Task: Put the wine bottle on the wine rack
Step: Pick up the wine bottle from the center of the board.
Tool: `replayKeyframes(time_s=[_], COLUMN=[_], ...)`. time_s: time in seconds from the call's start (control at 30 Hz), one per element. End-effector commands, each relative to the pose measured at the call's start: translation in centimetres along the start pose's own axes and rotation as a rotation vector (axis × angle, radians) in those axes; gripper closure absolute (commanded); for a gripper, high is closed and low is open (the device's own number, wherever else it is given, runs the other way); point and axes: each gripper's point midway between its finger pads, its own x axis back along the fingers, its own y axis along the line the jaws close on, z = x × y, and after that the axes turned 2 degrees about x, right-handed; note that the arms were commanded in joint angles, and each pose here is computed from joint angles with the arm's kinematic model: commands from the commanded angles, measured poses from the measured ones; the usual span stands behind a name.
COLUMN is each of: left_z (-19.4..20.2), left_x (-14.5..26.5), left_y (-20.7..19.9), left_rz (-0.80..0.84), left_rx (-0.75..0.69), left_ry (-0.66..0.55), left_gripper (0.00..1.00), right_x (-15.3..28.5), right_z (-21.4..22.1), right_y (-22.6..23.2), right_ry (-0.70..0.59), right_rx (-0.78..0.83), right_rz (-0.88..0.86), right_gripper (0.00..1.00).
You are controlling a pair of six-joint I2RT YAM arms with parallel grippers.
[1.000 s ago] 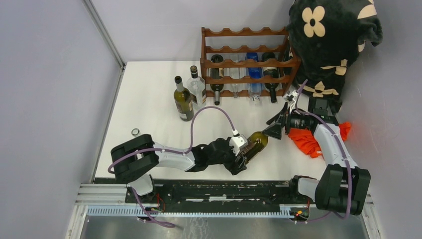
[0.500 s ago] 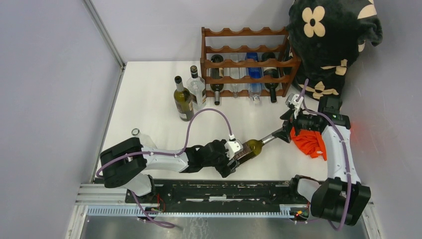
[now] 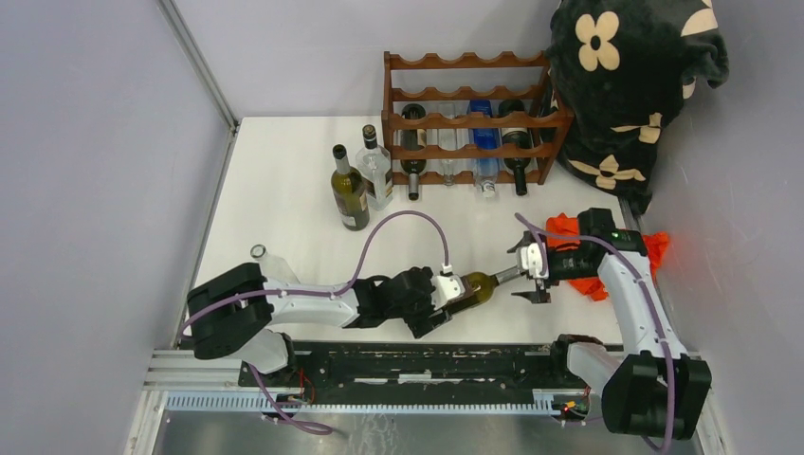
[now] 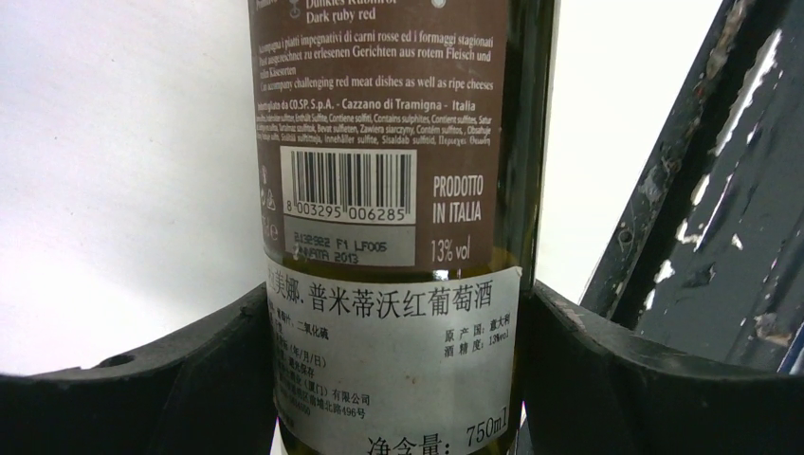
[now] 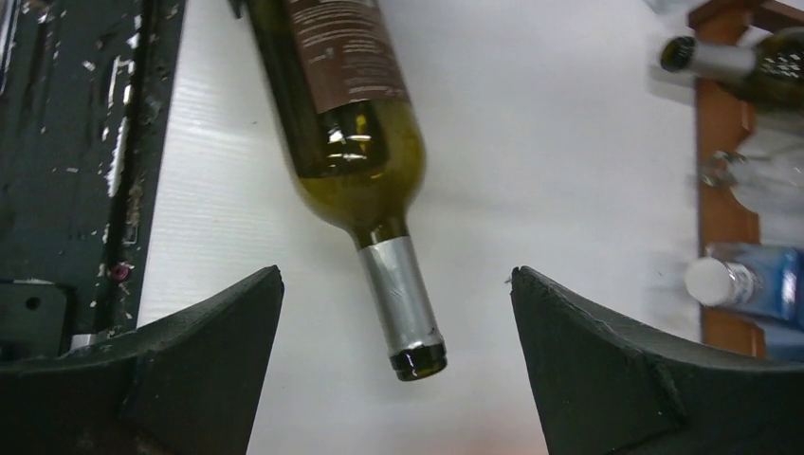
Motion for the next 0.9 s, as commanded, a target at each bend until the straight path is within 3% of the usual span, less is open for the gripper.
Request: replayKeyframes(time_s=[0.0, 0.37, 0.87], left_z=[-4.8, -6.0, -7.2], left_x=[1.5, 1.8, 2.3], left_y=[0.5, -0.6, -0.8], left_rz=[-0.022, 0.007, 0.004], left_rx=[-0.121, -0.203, -0.213], left_ry=[-0.127, -0.153, -0.198], left_gripper=[0.98, 0.98, 0.98], right_x=[-1.4, -3.9, -6.7], right_z=[0.4, 2.1, 5.3], right_y=[2.5, 4.3, 4.8], right_ry=[-0.017, -0.024, 0.109], right_rx=[0.142, 0.064, 0.011], right_rz=[-0.122, -0.299, -0.293], right_gripper=[0.05, 0.26, 0.44])
